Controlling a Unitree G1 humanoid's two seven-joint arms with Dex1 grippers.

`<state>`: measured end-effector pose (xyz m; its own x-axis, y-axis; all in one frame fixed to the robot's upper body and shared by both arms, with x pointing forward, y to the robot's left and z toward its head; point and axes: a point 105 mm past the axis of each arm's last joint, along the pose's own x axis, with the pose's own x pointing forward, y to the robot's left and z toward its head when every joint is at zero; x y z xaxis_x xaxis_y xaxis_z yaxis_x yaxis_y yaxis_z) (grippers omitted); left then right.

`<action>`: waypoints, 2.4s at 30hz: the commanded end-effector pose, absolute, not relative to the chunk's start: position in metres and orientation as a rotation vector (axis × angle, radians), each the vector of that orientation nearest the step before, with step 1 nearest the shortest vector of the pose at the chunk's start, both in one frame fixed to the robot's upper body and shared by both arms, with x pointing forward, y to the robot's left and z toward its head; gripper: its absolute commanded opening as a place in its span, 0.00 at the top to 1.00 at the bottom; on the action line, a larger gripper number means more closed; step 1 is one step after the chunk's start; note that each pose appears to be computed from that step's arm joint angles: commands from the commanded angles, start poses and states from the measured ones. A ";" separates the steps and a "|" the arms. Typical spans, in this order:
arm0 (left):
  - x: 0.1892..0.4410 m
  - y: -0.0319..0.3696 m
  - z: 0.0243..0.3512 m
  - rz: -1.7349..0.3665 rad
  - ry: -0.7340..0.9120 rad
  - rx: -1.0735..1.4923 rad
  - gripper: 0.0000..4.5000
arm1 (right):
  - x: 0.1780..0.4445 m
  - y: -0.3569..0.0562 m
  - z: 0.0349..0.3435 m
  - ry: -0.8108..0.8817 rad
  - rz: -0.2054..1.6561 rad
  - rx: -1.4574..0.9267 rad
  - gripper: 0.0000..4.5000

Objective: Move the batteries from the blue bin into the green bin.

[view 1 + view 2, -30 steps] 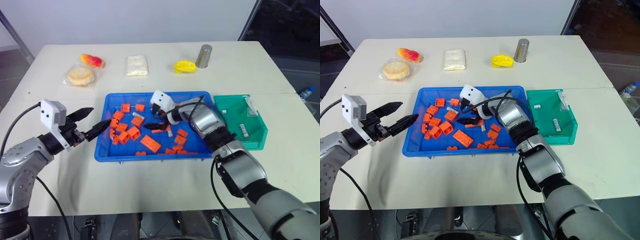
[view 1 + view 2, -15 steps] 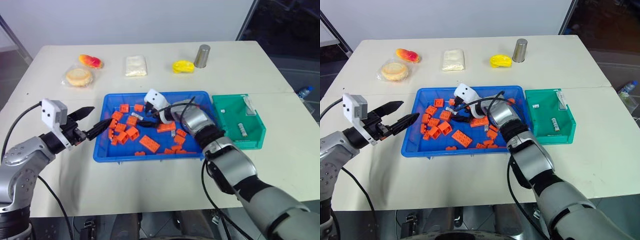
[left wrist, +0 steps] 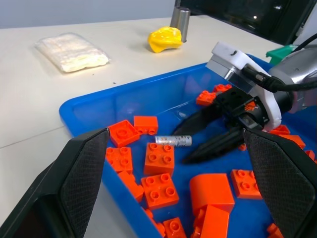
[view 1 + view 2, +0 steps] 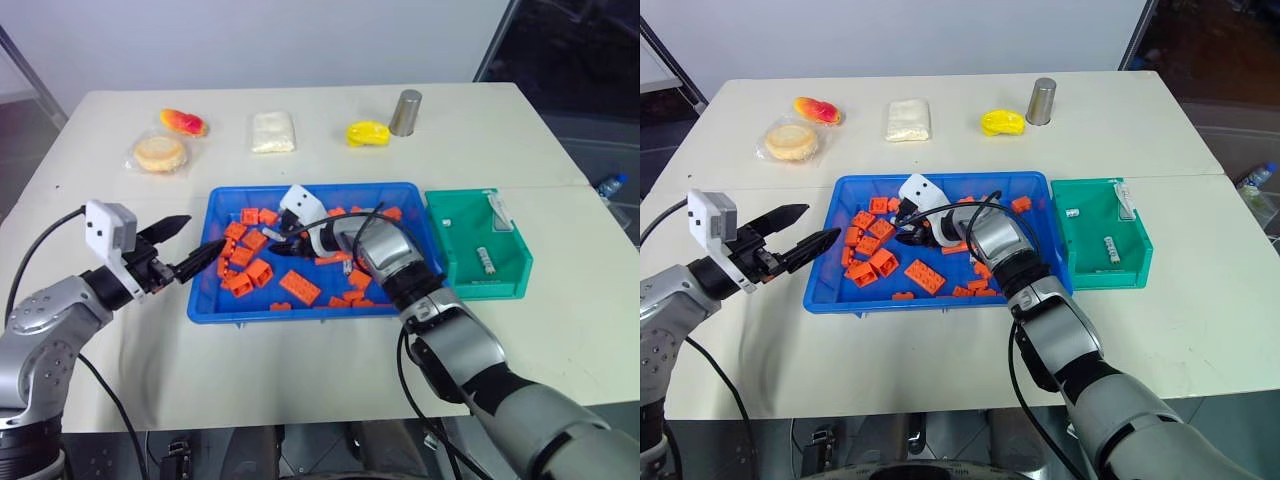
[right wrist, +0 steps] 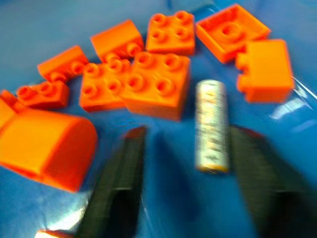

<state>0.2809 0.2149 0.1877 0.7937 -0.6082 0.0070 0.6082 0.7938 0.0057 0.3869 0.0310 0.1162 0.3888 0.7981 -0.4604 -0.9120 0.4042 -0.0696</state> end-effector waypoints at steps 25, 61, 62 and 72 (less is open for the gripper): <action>0.309 0.133 0.218 -1.123 -0.086 0.058 0.00 | 0.370 -0.127 0.261 0.117 0.677 -0.395 0.98; 0.343 0.131 0.225 -1.213 -0.075 0.128 0.00 | 0.321 -0.201 0.241 0.170 0.451 -0.503 0.01; 0.342 0.133 0.224 -1.207 -0.071 0.130 0.00 | 0.324 -0.186 0.241 0.157 0.512 -0.488 0.01; 0.330 0.144 0.224 -1.140 -0.065 0.130 0.00 | 0.347 -0.107 0.216 0.180 0.911 -0.470 0.01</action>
